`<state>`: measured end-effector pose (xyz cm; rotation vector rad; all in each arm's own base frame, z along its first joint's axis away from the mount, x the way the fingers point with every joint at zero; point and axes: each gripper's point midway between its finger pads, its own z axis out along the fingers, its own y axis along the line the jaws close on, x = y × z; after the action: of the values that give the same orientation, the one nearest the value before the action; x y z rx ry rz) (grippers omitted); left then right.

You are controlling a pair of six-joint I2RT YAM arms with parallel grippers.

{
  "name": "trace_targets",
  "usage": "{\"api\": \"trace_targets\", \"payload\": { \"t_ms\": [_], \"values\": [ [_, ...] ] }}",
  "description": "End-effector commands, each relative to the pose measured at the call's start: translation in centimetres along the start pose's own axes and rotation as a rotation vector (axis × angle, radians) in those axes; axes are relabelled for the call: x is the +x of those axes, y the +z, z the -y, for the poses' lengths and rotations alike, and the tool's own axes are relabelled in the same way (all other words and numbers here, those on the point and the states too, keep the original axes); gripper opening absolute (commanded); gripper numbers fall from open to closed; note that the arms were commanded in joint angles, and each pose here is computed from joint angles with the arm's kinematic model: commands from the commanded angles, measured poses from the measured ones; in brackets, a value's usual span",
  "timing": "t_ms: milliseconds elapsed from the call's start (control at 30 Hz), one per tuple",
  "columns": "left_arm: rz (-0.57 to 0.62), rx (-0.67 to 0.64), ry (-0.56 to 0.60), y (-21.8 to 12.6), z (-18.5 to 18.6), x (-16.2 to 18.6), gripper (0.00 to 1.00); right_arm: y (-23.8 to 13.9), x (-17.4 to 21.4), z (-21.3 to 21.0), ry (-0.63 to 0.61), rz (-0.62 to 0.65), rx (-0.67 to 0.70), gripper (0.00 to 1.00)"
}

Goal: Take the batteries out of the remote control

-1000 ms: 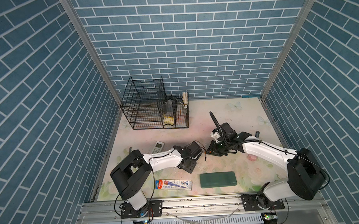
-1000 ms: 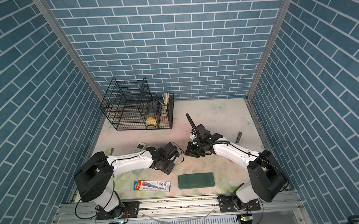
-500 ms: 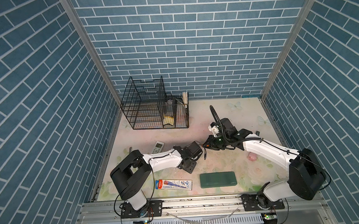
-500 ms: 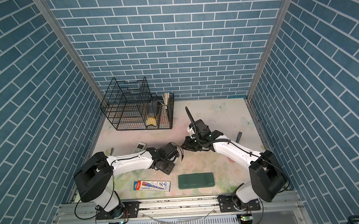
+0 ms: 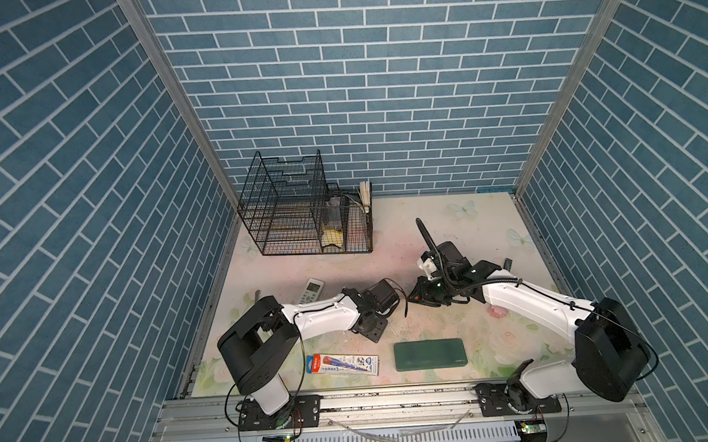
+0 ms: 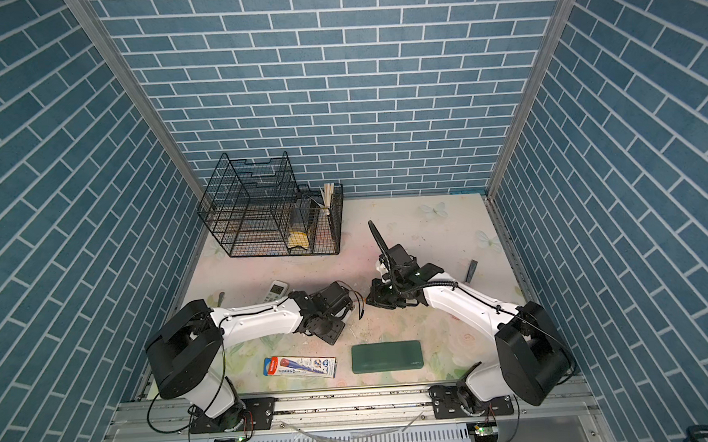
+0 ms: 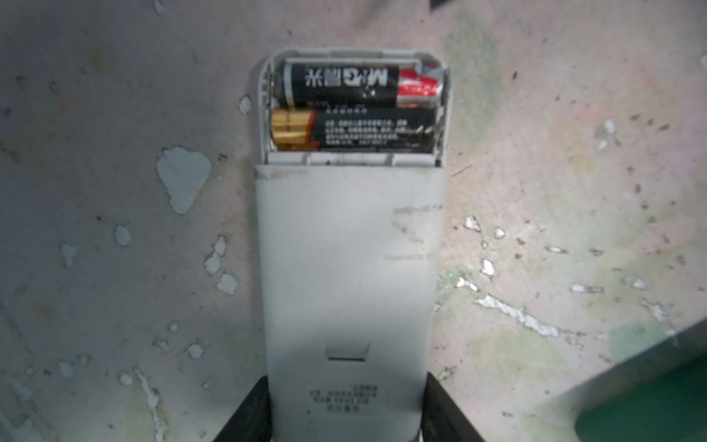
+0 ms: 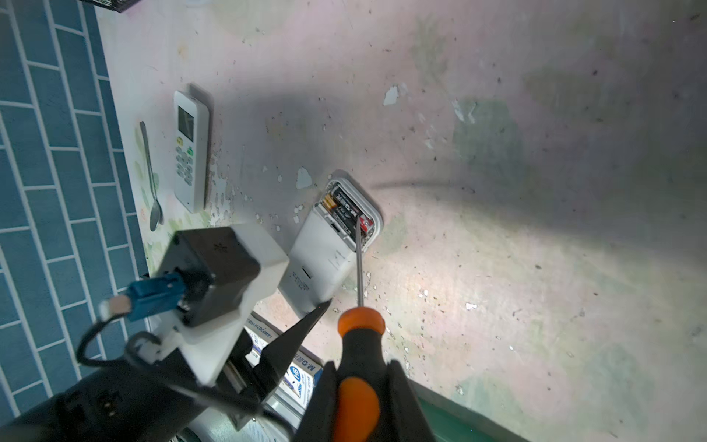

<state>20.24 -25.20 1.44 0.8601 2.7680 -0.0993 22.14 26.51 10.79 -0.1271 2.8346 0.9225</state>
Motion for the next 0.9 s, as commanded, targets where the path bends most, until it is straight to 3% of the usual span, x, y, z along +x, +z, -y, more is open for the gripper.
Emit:
{"api": "trace_targets", "payload": {
  "t_ms": [0, 867],
  "values": [
    [-0.069, 0.050, 0.032, 2.8, 1.5, 2.2, 0.28, 0.2, 0.8, 0.4, 0.005, -0.010, -0.002, 0.00],
    [-0.067, 0.056, 0.019, 2.9, 1.6, 2.4, 0.27, 1.0, 1.9, -0.1, 0.025, -0.021, -0.035, 0.00]
  ]
}}
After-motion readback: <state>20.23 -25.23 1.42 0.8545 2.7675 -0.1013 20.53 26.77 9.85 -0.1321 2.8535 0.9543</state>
